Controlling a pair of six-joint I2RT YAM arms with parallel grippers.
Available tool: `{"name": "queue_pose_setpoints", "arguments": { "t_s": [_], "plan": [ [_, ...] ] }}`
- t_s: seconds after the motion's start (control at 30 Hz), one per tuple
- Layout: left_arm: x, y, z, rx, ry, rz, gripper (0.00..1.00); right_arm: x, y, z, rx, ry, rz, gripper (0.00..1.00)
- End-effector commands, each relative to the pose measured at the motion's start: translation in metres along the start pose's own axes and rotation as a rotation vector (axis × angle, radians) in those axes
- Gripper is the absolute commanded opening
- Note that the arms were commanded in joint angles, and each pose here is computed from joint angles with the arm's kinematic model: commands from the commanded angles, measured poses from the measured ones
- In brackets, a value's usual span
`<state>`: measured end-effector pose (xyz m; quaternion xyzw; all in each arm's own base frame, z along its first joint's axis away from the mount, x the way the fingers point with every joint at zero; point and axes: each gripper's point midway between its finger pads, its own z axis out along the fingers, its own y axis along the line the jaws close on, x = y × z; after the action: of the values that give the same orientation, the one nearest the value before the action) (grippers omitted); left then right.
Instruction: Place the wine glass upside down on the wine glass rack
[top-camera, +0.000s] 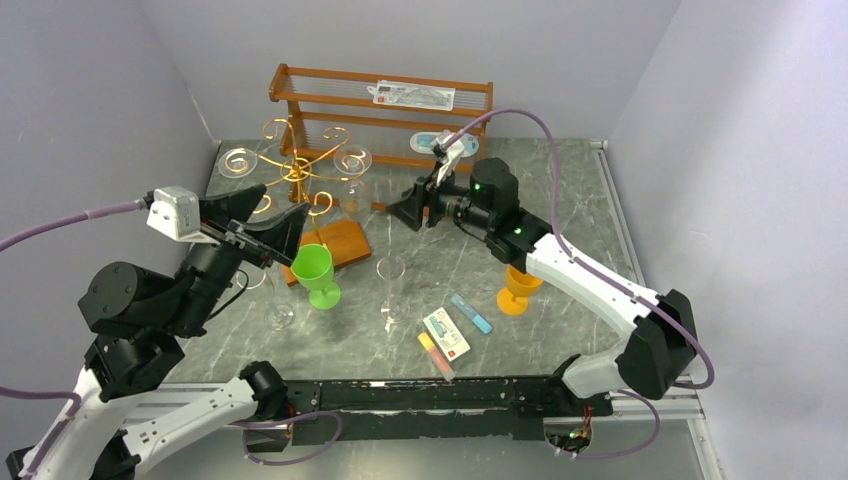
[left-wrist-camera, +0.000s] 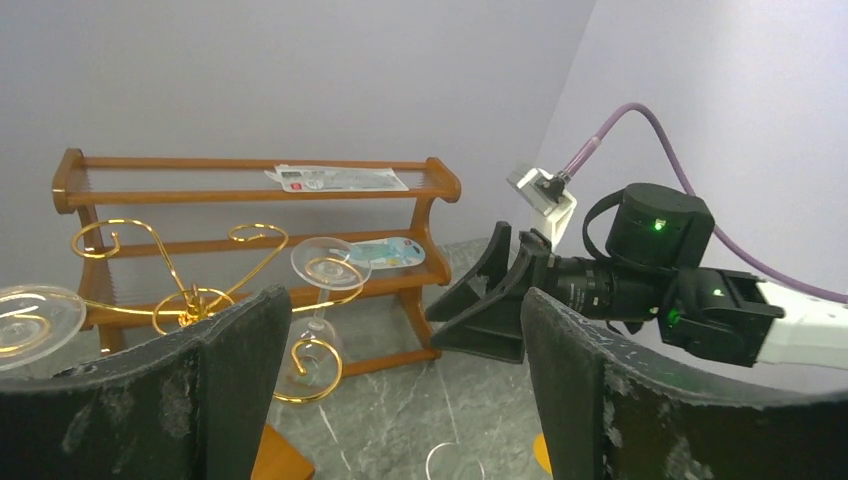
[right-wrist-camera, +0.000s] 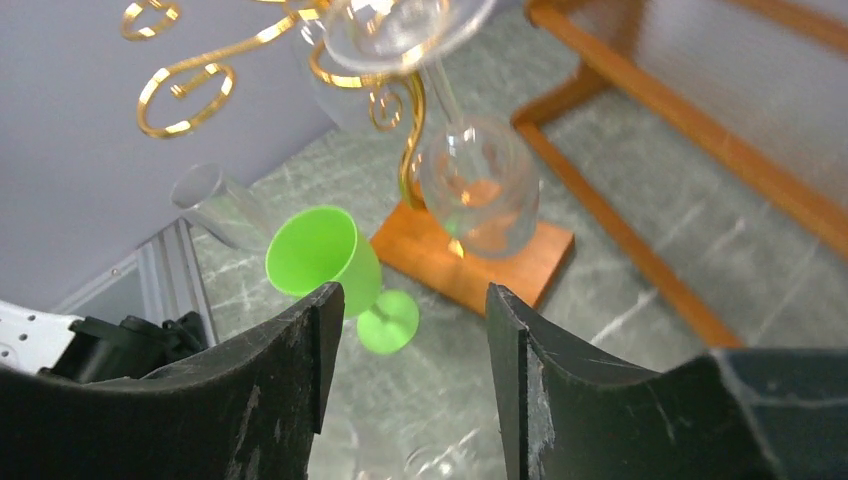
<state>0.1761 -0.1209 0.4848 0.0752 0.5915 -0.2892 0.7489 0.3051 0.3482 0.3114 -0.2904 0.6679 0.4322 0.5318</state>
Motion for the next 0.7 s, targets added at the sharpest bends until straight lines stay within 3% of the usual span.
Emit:
{"name": "queue_pose_setpoints", "arguments": {
  "t_s": [0.0, 0.27, 0.37, 0.67],
  "plan": [
    [0.014, 0.000, -0.003, 0.004, 0.041, -0.017, 0.91, 0.067, -0.004, -0.024, 0.244, 0.285, 0.112, 0.58],
    [0.035, 0.001, 0.000, -0.012, 0.109, -0.022, 0.97, 0.099, 0.022, -0.041, 0.435, 0.427, 0.170, 0.58],
    [0.039, -0.001, 0.001, -0.001, 0.120, -0.019, 0.96, 0.111, 0.034, -0.040, 0.477, 0.502, 0.146, 0.56],
    [0.045, -0.004, 0.009, -0.001, 0.134, -0.003, 0.95, 0.126, 0.034, -0.044, 0.566, 0.564, 0.112, 0.45]
  ]
}}
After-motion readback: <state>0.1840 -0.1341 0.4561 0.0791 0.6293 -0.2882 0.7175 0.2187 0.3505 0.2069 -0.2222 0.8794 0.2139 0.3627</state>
